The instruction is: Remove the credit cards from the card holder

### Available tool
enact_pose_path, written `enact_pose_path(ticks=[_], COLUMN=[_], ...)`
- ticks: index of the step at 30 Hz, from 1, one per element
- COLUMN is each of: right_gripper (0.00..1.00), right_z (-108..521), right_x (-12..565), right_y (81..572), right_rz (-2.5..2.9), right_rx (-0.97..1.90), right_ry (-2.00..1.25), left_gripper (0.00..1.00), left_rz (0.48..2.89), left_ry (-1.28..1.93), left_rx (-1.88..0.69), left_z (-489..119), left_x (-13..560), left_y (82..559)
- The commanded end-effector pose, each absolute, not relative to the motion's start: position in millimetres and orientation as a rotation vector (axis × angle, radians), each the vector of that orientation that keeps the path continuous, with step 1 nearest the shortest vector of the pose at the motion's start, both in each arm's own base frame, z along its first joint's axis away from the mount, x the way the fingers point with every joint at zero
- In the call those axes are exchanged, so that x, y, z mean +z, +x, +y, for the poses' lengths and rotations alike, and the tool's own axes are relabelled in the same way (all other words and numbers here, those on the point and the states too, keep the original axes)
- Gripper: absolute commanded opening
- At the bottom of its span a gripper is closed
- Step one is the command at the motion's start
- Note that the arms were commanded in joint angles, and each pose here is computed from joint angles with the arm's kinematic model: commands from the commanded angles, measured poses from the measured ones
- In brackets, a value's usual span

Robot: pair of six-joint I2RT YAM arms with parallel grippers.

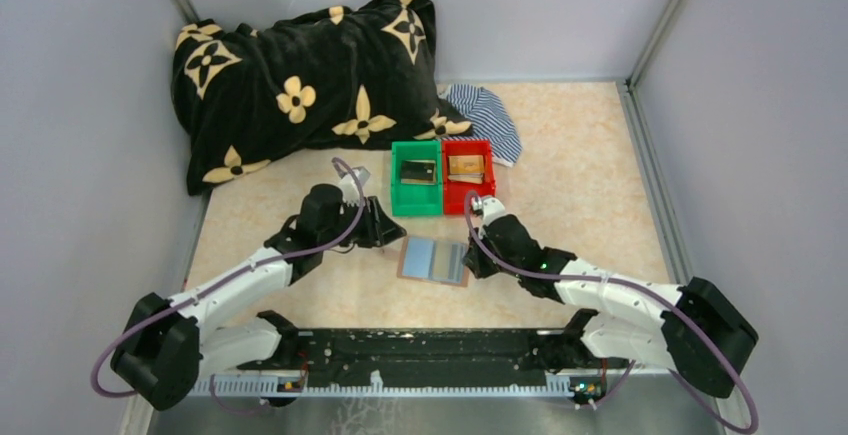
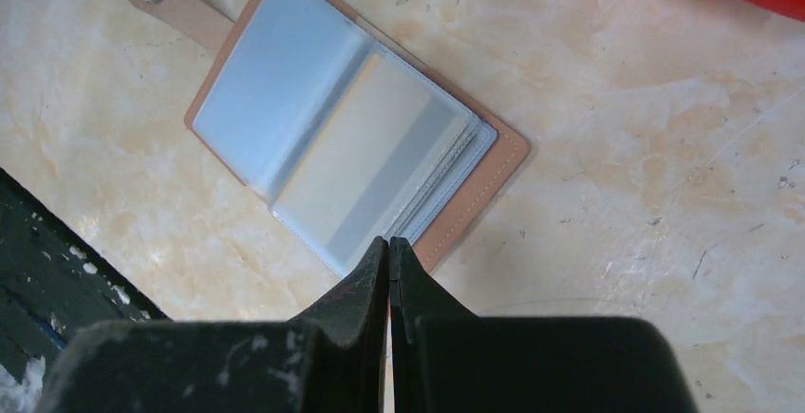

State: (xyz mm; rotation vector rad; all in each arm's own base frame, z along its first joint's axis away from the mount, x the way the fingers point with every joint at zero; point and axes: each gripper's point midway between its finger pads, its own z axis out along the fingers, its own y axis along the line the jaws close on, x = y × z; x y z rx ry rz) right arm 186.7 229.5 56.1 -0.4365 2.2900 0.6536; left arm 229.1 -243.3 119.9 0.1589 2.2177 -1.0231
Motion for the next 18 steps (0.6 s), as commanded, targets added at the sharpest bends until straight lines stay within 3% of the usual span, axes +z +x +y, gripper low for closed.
enact_pose_path(ticks=[1,8,18], right_gripper=[0.00,0.00,0.00], right_z=[239.7,247.4,258.3], right_x=[77.9,49.9,46.7], right_y=[198.5,199.0,199.0], right_rz=[2.230,2.306,2.310], right_rx=[0.658,0.650,0.694], right_ry=[-0.461,-0.472,-0.493], left_gripper=[0.43,0.43,0.37], left_rz=[2.141,2.198,2.527], left_ry=[0.229,0.265,0.158], left_rx=[-1.147,-1.122,-0.979], left_z=[-262.2,-263.6,-242.6], left_x=[147.0,125.4,9.9], left_y=[223.5,220.3,198.6])
